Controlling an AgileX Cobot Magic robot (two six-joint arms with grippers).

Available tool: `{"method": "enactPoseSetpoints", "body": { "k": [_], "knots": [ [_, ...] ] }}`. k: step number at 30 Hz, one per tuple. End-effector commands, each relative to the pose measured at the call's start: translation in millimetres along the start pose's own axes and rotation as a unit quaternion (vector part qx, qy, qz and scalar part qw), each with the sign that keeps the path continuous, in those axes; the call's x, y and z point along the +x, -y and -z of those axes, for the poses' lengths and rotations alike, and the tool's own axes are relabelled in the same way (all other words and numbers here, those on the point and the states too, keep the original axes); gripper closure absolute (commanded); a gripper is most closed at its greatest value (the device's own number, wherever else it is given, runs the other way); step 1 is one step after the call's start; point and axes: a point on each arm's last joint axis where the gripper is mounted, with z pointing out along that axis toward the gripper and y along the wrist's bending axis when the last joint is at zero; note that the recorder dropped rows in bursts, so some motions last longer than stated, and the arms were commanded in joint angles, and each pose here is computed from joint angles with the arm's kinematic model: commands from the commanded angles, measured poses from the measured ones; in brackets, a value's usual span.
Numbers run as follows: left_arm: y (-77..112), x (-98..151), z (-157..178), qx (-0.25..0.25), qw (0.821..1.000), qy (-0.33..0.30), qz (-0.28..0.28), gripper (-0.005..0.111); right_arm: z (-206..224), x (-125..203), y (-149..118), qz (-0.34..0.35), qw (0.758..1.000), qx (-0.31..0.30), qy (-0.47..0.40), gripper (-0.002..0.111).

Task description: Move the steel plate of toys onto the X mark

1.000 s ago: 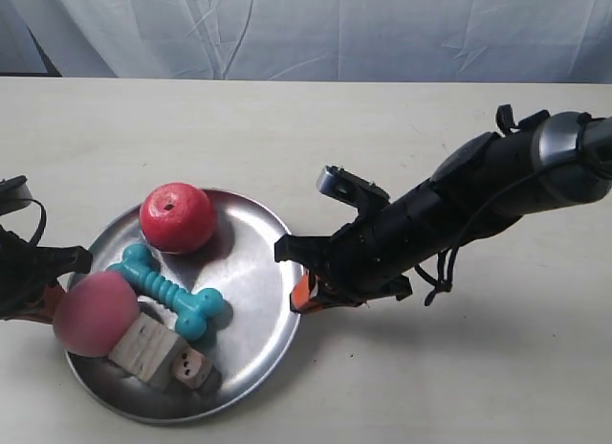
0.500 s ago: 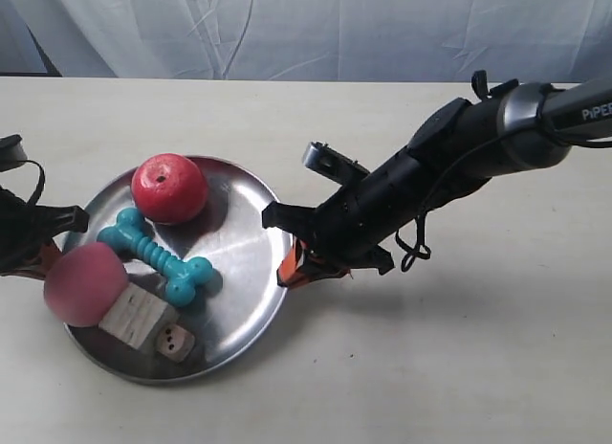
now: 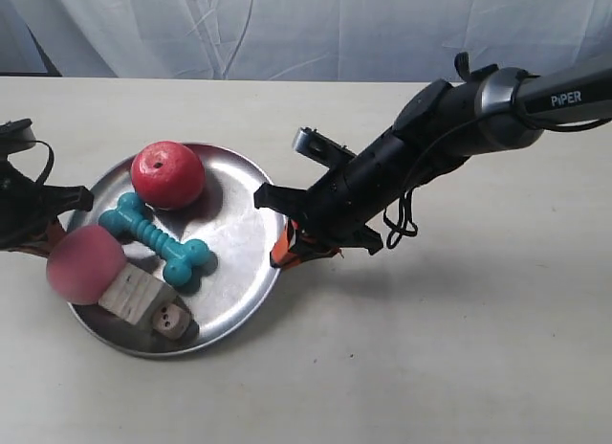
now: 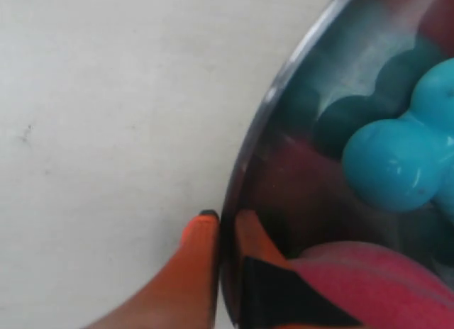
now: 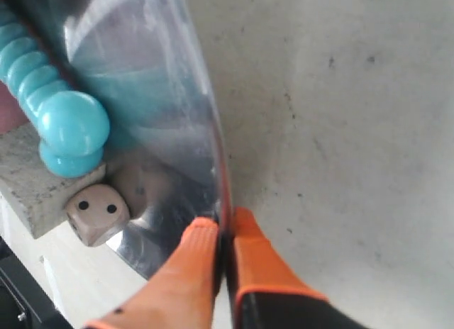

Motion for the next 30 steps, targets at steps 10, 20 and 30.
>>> {"method": "enactPoseSetpoints", "body": {
  "k": [10, 20, 30],
  "knots": [
    [23.6, -36, -2, 0.084, 0.995, -0.008, 0.052, 0.107, 13, -37, -11, -0.022, 0.999, -0.039, 0.005, 0.108],
    [22.5, -61, -27, 0.118, 0.992, 0.039, 0.016, 0.107, -8, -46, 17, -0.051, 0.998, -0.011, 0.019, 0.108],
    [19.2, -64, -28, 0.1, 0.993, 0.056, 0.001, 0.107, -10, -46, 21, -0.044, 0.999, 0.002, 0.023, 0.108]
  ]
}}
